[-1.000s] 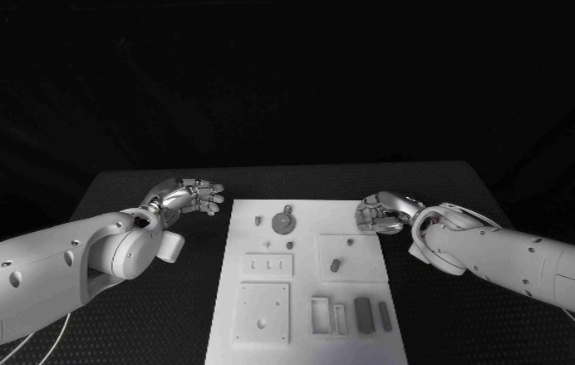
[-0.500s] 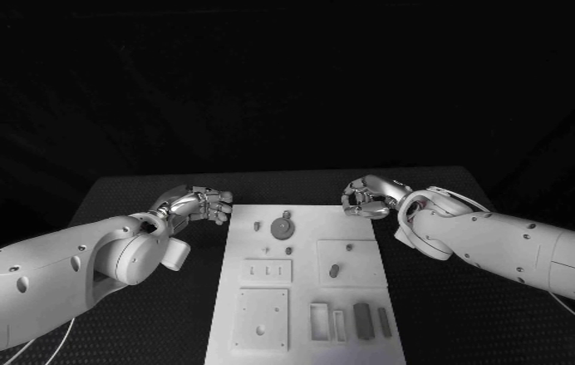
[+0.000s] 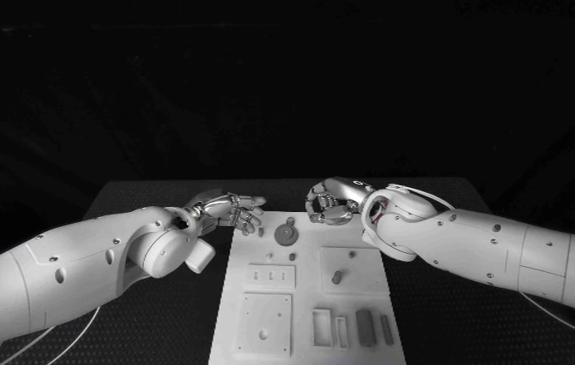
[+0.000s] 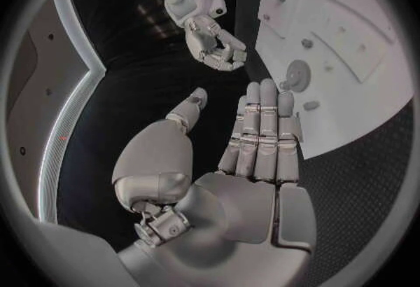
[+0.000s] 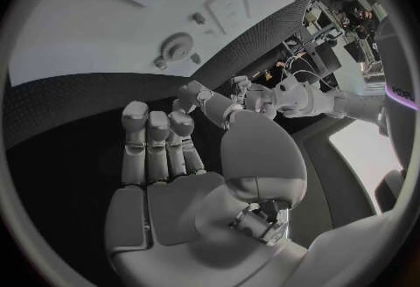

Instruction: Assemble the parts on the task board

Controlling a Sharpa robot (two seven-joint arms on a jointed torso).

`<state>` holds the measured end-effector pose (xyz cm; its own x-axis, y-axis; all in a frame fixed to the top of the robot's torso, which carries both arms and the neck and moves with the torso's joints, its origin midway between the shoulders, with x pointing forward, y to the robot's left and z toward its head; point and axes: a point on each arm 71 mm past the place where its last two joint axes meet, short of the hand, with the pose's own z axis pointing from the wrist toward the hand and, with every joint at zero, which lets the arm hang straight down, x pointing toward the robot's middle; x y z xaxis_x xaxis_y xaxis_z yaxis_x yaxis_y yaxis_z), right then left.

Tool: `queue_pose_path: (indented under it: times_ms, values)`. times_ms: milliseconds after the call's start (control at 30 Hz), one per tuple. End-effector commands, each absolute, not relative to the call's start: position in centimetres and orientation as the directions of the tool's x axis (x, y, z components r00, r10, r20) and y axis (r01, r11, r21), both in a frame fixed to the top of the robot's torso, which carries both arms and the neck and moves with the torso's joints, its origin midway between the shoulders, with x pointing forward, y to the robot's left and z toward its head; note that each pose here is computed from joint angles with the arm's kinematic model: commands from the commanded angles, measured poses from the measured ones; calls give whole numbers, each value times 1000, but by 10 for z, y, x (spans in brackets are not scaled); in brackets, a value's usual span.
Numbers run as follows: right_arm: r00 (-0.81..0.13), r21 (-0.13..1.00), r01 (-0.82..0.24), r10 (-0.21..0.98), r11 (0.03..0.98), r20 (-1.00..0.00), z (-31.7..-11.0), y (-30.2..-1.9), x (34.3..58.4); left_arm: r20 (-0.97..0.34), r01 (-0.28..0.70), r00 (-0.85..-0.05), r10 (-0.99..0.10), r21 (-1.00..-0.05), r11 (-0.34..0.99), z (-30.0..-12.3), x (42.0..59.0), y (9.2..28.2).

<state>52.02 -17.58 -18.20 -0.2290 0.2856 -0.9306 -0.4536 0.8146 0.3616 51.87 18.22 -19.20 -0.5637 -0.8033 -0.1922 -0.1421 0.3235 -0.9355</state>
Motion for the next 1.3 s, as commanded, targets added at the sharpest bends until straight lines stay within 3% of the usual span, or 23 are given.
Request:
queue_pose_path:
  times_ms: [33, 133, 400, 1300]
  values:
    - [-226, 300, -495, 212, 816, -951, -183, -160, 516, -261, -128, -628, -733, -894, 428, -196, 515, 172]
    - [-194, 255, -546, 176, 798, -965, -181, -144, 512, -264, -136, -651, -712, -882, 451, -197, 512, 166]
    - [-207, 268, -586, 178, 764, -962, -179, -121, 504, -265, -123, -723, -638, -859, 496, -201, 507, 156]
    - [-235, 289, -619, 179, 730, -955, -178, -105, 492, -259, -139, -708, -657, -861, 489, -201, 506, 153]
